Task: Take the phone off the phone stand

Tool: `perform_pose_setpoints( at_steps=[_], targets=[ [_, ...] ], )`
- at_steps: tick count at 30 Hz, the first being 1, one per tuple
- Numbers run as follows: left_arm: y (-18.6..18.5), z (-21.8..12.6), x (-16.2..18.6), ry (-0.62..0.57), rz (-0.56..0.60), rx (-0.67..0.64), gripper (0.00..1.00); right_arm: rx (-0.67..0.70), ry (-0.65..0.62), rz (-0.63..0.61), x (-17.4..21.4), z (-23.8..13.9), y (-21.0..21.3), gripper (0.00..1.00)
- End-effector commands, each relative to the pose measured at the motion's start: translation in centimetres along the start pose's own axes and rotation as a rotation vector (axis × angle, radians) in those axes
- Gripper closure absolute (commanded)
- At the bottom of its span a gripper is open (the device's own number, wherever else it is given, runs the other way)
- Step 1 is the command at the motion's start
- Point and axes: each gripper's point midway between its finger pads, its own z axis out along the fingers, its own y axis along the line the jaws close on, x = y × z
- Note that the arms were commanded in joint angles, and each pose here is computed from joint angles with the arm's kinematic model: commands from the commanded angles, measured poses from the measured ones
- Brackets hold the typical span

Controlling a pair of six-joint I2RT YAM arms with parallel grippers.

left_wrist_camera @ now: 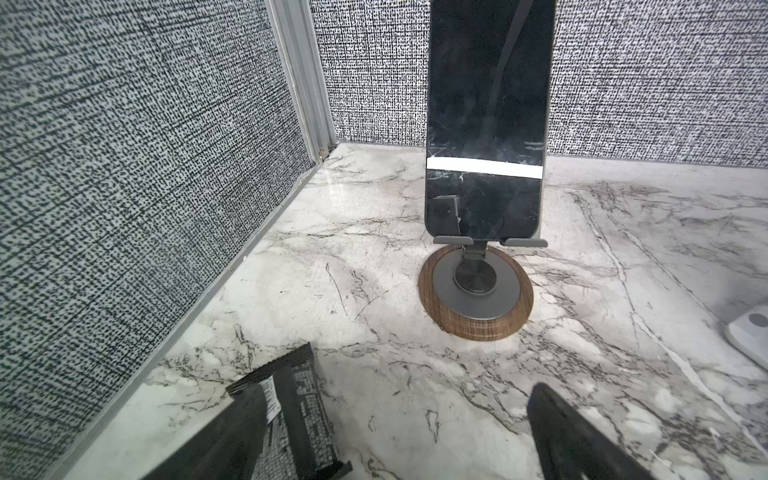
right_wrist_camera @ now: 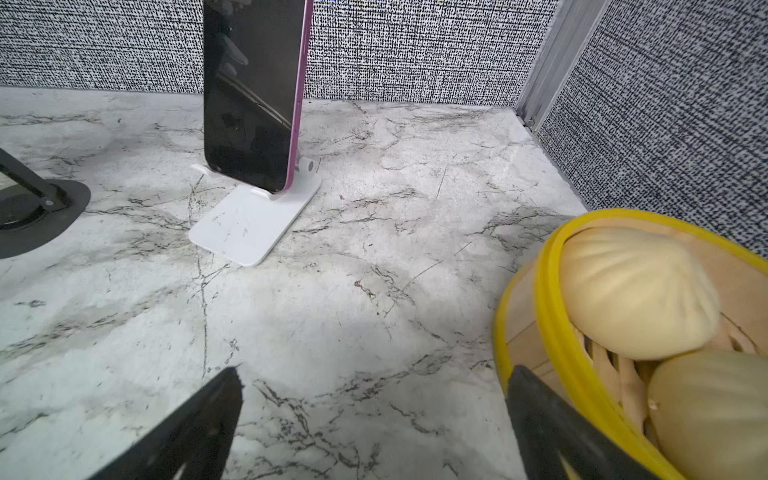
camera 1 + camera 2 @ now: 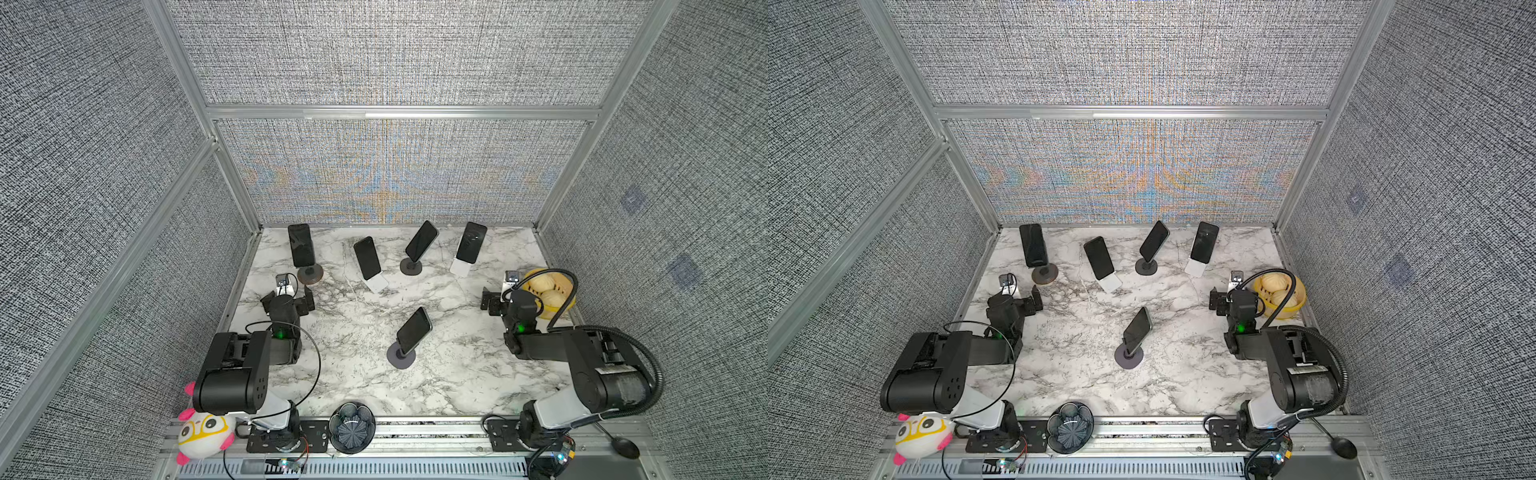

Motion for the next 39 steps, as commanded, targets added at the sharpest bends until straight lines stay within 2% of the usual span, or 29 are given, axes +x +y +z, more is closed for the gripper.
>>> perform_pose_setpoints(
  at_steps=[1,26,30,31,35,39],
  targets=[
    [0.0,0.0,-0.7,-0.028,0.0,0.002,0.02,0.005,-0.009,0.002,-0.2,0.0,0.0,0.01],
    [-0.2,0.1,-0.7,-0.019,0.0,0.008,0.01,-0.009,0.011,0.013,0.0,0.4,-0.1,0.01],
    [-0.8,0.0,-0.9,-0.028,0.017,0.044,0.05,-0.02,-0.001,0.017,-0.1,0.1,-0.1,0.01],
    [-0.8,-0.3,-1.2,-0.032,0.015,0.051,0.05,-0.017,-0.016,0.019,-0.5,0.1,-0.1,0.01],
    [0.4,-2.4,-4.0,-0.041,-0.006,0.001,0.04,0.017,0.058,0.013,-2.8,-0.9,-0.8,0.01],
    [0.0,-4.0,-7.1,-0.042,0.006,0.036,0.04,-0.028,0.078,0.008,-5.5,-2.4,0.0,0.01]
  ],
)
